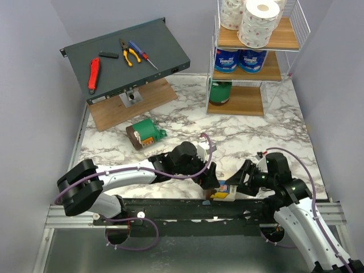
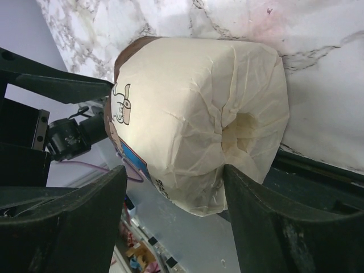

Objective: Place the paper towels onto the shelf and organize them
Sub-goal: Adjust the paper towel at the center of the board.

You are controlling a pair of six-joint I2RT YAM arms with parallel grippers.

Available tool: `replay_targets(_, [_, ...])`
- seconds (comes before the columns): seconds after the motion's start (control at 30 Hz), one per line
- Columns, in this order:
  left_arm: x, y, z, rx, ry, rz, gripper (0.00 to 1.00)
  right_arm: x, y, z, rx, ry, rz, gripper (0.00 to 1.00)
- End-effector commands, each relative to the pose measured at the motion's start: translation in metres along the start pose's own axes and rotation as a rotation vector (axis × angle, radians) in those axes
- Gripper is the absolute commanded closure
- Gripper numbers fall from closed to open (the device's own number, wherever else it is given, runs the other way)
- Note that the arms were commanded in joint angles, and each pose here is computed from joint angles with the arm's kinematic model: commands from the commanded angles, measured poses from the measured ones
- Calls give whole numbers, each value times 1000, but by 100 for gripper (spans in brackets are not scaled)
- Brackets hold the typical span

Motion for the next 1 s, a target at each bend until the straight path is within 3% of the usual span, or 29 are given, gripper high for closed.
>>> replay_targets(0.0, [-4, -1, 6, 36, 0, -32, 17, 9, 10, 12, 143, -30, -19, 28])
replay_targets(0.57, [-11, -33, 15, 106, -12, -134, 12, 14, 11, -13, -21, -73, -145, 20])
replay_targets(0.97, [-19, -28, 19, 86, -53, -103, 13, 12, 19, 2, 164, -122, -103, 21])
Point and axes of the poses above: each gripper's point midway between its finger pads, its own y axis out along the fingers, its own z axis along the line the jaws close on, x = y × z, the point moved 6 cm from there along -y, back along the fingers, and after that the axes turned 11 degrees about -y, right-handed, at the moved point
